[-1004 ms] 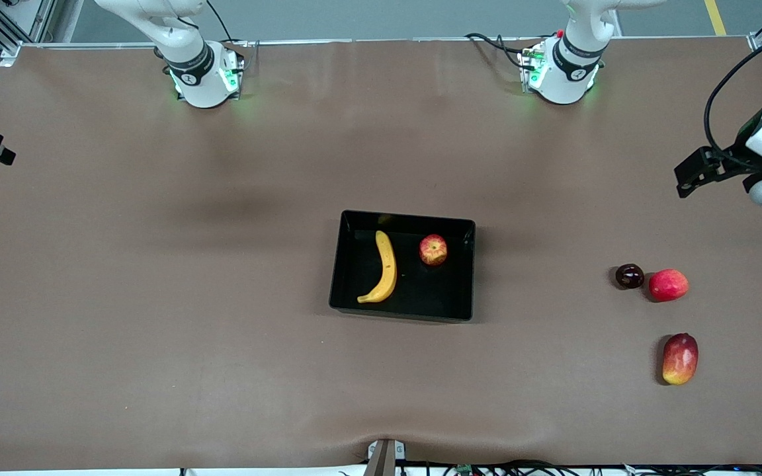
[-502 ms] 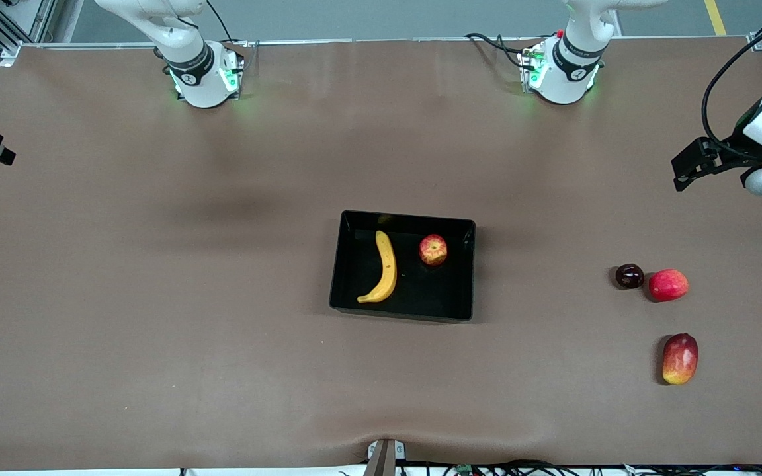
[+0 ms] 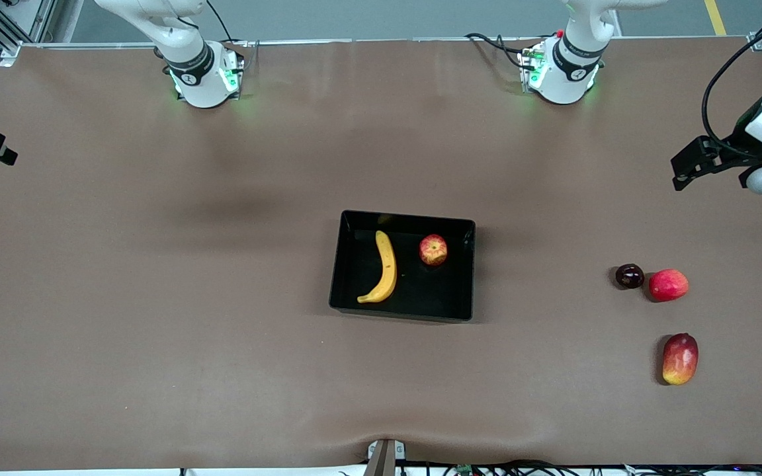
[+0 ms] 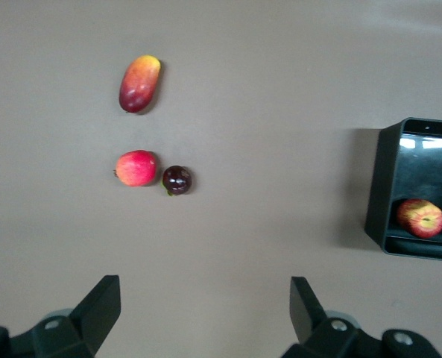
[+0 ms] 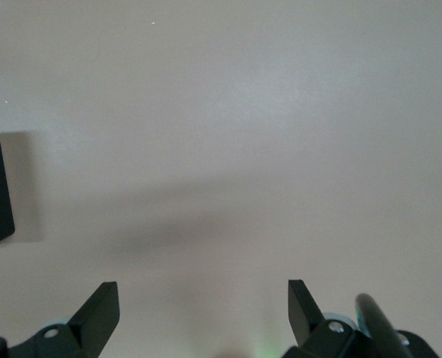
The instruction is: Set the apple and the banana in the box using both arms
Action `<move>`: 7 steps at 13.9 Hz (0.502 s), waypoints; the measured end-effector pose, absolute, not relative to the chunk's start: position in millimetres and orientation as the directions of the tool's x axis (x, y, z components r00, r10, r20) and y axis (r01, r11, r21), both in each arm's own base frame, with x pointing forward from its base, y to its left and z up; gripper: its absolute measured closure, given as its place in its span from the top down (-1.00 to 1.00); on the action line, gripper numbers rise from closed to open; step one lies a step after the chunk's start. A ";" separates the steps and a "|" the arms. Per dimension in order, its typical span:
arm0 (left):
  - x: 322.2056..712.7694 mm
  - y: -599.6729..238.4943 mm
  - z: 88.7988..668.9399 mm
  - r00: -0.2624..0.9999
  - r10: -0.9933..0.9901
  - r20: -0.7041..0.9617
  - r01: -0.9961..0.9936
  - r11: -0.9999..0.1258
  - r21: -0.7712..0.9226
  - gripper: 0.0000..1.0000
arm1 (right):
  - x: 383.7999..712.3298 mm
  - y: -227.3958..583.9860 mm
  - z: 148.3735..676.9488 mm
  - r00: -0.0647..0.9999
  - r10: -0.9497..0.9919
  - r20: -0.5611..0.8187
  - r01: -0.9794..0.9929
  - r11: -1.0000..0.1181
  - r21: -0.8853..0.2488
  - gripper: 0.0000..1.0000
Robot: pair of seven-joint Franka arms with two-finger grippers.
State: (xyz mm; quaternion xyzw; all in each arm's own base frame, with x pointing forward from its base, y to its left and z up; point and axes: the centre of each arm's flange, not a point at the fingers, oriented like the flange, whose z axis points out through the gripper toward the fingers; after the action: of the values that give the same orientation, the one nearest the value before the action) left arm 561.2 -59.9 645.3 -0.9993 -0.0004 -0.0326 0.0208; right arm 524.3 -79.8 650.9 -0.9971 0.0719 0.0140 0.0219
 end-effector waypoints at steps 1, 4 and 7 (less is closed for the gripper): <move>559.6 -61.0 643.9 0.999 0.003 0.049 0.004 -1.000 -0.023 1.00 | 524.3 -80.0 651.0 0.989 -0.143 -0.031 -0.144 -0.989 -0.042 1.00; 553.8 -60.0 639.4 1.000 0.008 -0.008 0.008 -1.000 -0.011 1.00 | 523.8 -81.7 650.8 0.989 -0.146 -0.033 -0.147 -0.988 -0.042 1.00; 549.5 -59.2 636.3 0.999 0.009 -0.046 0.008 -1.000 -0.015 1.00 | 523.7 -81.9 650.7 0.989 -0.146 -0.033 -0.148 -0.988 -0.042 1.00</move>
State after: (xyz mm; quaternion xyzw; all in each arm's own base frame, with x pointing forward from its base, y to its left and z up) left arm 549.5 -59.2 636.3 -0.9997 -0.0042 0.0233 0.0076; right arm 523.7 -81.9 650.7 -0.9969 0.0737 0.0152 0.0221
